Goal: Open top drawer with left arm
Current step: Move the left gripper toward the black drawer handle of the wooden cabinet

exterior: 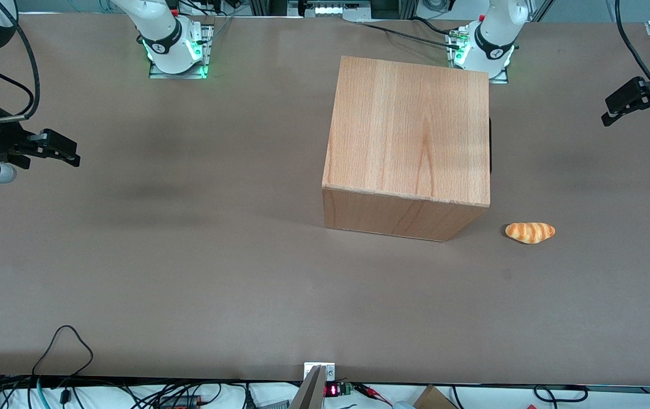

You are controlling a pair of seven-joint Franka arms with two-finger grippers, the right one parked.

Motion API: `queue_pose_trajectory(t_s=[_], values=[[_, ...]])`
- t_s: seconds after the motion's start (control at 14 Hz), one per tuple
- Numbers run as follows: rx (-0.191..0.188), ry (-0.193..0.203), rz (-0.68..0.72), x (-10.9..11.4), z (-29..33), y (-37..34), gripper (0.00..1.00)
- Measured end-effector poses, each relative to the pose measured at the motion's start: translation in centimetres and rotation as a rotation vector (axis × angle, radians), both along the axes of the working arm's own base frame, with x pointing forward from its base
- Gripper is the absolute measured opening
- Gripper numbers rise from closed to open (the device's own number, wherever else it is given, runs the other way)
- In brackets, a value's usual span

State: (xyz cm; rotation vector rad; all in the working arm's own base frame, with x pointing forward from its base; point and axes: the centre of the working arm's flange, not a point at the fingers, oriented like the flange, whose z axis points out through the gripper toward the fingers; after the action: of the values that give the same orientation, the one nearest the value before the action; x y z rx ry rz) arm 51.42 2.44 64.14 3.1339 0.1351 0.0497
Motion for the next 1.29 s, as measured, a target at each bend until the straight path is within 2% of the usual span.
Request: queue_pose_trajectory(t_s=[0.64, 1.0, 1.29], values=[[0.0, 0.025, -0.024, 0.0, -0.3, -0.1, 1.0], [-0.007, 0.088, -0.035, 0.4, -2.4, -0.4, 1.0], [-0.076, 0.157, -0.052, 0.6, -5.7, -2.0, 1.0]])
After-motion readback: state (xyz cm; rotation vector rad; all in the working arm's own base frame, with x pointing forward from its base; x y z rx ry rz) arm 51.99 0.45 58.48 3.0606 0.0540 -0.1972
